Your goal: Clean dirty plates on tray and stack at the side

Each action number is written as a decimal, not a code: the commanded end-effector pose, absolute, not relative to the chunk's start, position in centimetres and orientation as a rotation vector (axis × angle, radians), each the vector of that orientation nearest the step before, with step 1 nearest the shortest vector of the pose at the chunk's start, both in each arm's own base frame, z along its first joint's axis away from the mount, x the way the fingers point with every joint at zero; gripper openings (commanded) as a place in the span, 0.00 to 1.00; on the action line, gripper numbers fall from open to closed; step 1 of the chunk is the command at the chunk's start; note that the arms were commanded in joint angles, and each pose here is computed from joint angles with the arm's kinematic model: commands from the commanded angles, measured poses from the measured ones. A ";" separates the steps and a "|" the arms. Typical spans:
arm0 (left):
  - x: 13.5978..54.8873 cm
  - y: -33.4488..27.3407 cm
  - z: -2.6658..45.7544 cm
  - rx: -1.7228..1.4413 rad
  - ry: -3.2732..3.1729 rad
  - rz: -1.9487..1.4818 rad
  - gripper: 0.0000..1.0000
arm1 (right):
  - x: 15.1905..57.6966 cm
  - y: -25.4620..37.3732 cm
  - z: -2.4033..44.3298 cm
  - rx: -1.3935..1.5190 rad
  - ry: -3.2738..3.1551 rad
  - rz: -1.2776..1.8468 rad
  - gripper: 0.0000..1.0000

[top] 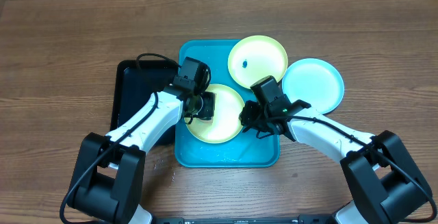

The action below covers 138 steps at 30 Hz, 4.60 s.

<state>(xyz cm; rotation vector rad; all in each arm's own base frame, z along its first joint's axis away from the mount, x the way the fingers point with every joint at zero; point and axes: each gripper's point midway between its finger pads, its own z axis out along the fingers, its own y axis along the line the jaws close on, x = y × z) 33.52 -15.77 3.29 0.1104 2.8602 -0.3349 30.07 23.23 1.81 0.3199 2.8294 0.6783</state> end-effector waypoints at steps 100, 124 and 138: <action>33.9 -15.4 5.9 0.293 2.894 -0.210 0.04 | 30.8 23.0 1.6 0.341 2.836 0.548 0.04; 31.8 -22.3 2.9 0.660 2.903 -0.896 0.04 | 30.7 23.0 1.6 0.335 2.837 0.548 0.04; 35.3 -18.6 9.8 0.532 2.826 -0.466 0.04 | 30.7 23.0 1.6 0.335 2.837 0.548 0.04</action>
